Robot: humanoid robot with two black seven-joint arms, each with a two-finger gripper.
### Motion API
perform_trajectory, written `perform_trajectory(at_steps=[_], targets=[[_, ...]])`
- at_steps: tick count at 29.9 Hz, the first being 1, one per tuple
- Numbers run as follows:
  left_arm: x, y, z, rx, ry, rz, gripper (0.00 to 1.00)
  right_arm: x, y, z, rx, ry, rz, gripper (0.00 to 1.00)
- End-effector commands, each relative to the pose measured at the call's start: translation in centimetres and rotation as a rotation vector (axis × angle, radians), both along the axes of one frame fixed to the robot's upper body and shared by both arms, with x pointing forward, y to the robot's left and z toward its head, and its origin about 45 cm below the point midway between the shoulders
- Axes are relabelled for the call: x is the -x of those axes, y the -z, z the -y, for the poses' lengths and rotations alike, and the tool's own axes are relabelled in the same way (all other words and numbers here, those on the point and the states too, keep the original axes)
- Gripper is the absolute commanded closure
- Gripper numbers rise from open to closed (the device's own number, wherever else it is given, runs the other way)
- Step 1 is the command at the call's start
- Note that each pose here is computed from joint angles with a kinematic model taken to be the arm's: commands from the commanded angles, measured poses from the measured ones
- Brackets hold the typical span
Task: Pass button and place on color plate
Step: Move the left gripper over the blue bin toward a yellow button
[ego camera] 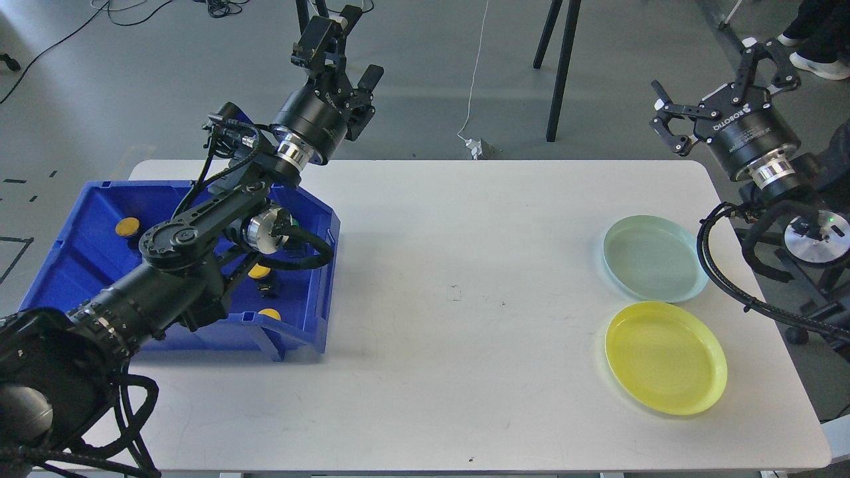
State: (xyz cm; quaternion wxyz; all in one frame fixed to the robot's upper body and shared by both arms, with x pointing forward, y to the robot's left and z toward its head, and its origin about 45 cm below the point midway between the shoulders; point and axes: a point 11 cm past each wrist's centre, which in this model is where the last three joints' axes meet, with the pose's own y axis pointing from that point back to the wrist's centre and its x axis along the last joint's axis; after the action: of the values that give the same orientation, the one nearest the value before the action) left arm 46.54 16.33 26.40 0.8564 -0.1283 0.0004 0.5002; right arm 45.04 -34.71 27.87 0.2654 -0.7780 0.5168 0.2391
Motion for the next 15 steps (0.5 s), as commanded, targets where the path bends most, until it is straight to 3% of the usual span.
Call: perform_trajectory(at_steps=[1, 4, 8, 9, 15], targets=[[-0.1, -0.1, -0.6, 0.0, -0.003, 0.001, 0.0, -0.1, -0.1, -0.8, 0.037, -0.047, -0.023, 0.01], [-0.4, -1.4, -1.5, 0.033, 0.009, 0.023, 0.0, 0.0, 0.0, -0.4, 0.054, -0.046, -0.03, 0.01], [-0.9, -5.4, -8.1, 0.09, 0.05, 0.098, 0.0, 0.2, -0.3, 0.8, 0.067, -0.023, -0.028, 0.01], [-0.5, -6.0, -7.8, 0.136, 0.124, 0.111, 0.0, 0.2, -0.3, 0.8, 0.066, -0.024, -0.026, 0.01], [0.6, -8.5, -9.3, 0.334, 0.09, 0.191, 0.0, 0.1, -0.5, 0.7, 0.062, -0.023, -0.02, 0.01]])
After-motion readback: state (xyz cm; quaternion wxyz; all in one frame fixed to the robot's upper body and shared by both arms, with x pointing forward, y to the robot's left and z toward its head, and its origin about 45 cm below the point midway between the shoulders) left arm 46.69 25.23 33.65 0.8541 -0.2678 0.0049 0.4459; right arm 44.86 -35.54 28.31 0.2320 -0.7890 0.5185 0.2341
